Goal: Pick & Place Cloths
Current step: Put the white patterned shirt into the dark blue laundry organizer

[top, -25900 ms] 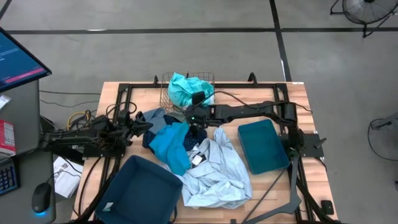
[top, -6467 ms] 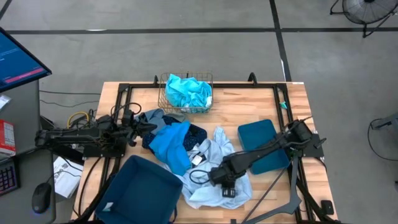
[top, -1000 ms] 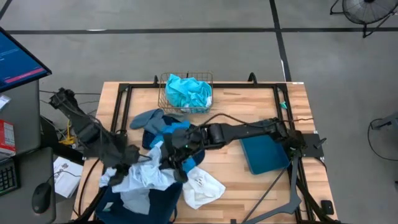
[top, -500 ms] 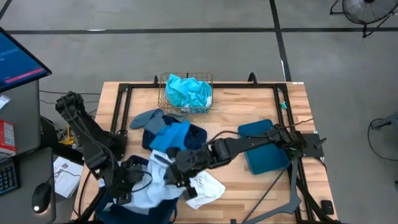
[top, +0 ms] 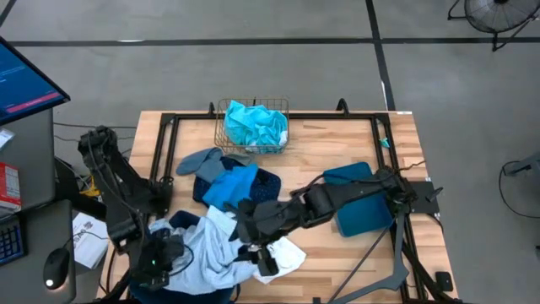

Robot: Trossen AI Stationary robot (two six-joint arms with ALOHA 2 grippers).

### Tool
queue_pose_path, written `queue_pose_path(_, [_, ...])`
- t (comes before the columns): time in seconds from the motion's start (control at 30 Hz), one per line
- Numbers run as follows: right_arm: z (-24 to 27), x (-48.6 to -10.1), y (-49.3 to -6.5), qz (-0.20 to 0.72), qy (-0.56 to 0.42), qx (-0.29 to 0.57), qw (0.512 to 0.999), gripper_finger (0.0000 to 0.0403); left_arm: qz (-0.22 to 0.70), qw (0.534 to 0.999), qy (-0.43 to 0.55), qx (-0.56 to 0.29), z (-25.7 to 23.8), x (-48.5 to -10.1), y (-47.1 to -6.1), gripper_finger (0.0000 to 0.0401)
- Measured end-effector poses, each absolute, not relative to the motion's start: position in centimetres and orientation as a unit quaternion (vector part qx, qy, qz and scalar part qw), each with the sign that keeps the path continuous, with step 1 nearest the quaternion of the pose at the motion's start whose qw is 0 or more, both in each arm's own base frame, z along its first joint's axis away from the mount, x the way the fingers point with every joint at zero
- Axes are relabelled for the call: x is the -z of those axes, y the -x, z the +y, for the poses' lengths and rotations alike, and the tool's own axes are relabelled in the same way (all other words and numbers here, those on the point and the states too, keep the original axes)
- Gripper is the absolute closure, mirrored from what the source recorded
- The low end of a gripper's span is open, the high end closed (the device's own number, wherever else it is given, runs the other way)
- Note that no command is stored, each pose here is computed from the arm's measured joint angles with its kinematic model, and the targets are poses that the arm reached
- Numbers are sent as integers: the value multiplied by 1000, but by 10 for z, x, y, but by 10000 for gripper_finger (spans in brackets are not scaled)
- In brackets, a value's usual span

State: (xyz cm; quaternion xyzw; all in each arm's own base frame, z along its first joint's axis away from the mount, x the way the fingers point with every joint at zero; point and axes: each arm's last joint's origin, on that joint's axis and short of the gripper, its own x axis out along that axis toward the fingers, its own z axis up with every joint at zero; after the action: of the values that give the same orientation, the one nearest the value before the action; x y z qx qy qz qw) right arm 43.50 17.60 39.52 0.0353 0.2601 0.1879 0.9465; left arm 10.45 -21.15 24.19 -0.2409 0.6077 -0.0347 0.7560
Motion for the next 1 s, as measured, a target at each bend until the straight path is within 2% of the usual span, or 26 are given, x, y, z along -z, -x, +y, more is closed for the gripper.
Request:
queue_pose_path(0.27, [167, -435, -400, 244, -49, -192, 949, 196, 638, 747, 171, -71, -230, -191, -120, 396])
queue_pose_path(0.4, [161, -449, -388, 233, -52, -192, 952, 209, 640, 748, 161, -72, -227, -187, -128, 381])
queue_pose_path(0.5, [155, -460, -380, 219, -54, -189, 956, 210, 611, 771, 176, -44, -227, -189, -135, 355])
queue_pose_path(0.77, [154, -465, -371, 221, -55, -170, 959, 168, 506, 832, 216, 71, -220, -238, -137, 235])
queue_pose_path(0.9, [158, -467, -368, 221, -60, -175, 958, 160, 492, 820, 274, 102, -202, -267, -132, 182])
queue_pose_path(1.0, [161, -467, -366, 223, -59, -179, 957, 159, 477, 811, 310, 135, -191, -291, -125, 169])
